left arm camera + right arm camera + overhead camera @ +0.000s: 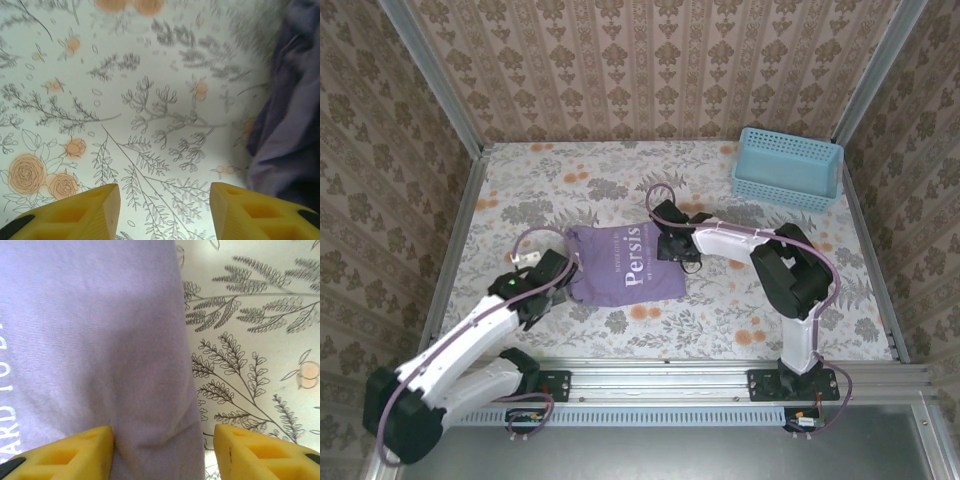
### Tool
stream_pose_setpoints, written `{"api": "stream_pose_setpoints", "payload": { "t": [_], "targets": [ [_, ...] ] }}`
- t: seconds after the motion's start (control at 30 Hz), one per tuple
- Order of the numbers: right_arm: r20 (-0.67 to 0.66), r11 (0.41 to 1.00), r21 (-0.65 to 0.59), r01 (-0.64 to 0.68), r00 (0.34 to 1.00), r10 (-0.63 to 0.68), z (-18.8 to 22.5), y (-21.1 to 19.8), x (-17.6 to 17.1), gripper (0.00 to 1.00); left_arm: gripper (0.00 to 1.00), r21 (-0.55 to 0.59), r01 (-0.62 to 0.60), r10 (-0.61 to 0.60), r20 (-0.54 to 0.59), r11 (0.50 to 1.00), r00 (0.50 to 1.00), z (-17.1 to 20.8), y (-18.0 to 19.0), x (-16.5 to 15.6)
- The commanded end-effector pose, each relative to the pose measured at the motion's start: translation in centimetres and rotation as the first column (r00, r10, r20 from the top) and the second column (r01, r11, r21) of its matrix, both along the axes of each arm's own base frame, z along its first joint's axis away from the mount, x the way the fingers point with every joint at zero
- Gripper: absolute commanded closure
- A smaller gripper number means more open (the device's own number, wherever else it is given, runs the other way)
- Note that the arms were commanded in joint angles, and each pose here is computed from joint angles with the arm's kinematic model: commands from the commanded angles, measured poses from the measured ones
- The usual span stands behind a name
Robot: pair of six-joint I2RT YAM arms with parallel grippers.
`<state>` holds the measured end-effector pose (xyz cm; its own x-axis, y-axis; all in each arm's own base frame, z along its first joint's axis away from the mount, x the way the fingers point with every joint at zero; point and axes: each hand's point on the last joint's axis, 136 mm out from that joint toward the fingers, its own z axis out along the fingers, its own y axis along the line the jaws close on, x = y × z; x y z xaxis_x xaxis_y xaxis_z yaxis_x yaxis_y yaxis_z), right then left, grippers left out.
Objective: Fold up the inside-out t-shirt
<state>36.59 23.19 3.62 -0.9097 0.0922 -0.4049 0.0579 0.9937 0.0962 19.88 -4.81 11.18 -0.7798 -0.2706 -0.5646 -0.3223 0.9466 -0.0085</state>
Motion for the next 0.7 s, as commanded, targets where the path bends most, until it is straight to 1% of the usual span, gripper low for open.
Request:
{"api": "stream_pose_setpoints", "payload": {
  "t": [0.0,0.07,0.13,0.2,0.27,0.33,0.4,0.43,0.53,0.6,0.67],
  "targets": [
    [0.102,0.998,0.003,-0.058,0.993,0.057,4.2,0.7,1.2,0.41,0.48,-0.069,0.035,-0.026,0.128,0.997,0.991,4.5,-1.5,1.3],
    [0.110,0.995,0.013,-0.094,0.990,0.092,4.8,1.7,2.1,0.41,0.47,-0.103,0.137,-0.118,0.175,0.985,0.978,6.3,-4.8,2.2],
    [0.107,0.991,0.034,-0.126,0.987,0.122,4.9,3.1,3.0,0.42,0.46,-0.114,0.206,-0.186,0.170,0.972,0.968,6.7,-8.0,2.6],
    [0.099,0.986,0.067,-0.151,0.985,0.144,4.6,4.6,3.8,0.43,0.46,-0.132,0.239,-0.221,0.138,0.962,0.966,5.4,-10.4,2.8],
    [0.072,0.982,0.091,-0.165,0.985,0.159,3.7,6.0,4.5,0.45,0.46,-0.178,0.256,-0.243,0.092,0.950,0.966,2.9,-12.1,2.7],
    [0.047,0.983,0.084,-0.163,0.986,0.160,2.7,6.6,5.3,0.46,0.47,-0.194,0.229,-0.225,0.042,0.954,0.973,0.3,-12.1,2.4],
    [0.035,0.987,0.061,-0.149,0.988,0.147,1.7,6.4,6.0,0.47,0.47,-0.192,0.190,-0.197,-0.017,0.963,0.980,-2.1,-11.0,2.1],
    [0.001,0.990,0.038,-0.138,0.990,0.138,0.9,5.7,5.9,0.47,0.48,-0.195,0.164,-0.177,-0.050,0.967,0.983,-3.2,-10.2,1.9],
    [-0.036,0.997,-0.001,-0.078,0.996,0.078,-0.7,3.2,5.8,0.48,0.48,-0.213,0.104,-0.127,-0.099,0.972,0.987,-5.8,-7.7,2.0],
    [-0.061,0.999,-0.012,-0.029,0.998,0.028,-1.6,1.3,5.2,0.48,0.49,-0.239,0.082,-0.117,-0.138,0.968,0.983,-7.2,-6.8,2.3],
    [-0.075,1.000,-0.007,0.008,0.997,-0.008,-2.0,-0.1,4.3,0.49,0.49,-0.253,0.101,-0.145,-0.161,0.962,0.976,-8.1,-6.9,3.1]
  ]
}}
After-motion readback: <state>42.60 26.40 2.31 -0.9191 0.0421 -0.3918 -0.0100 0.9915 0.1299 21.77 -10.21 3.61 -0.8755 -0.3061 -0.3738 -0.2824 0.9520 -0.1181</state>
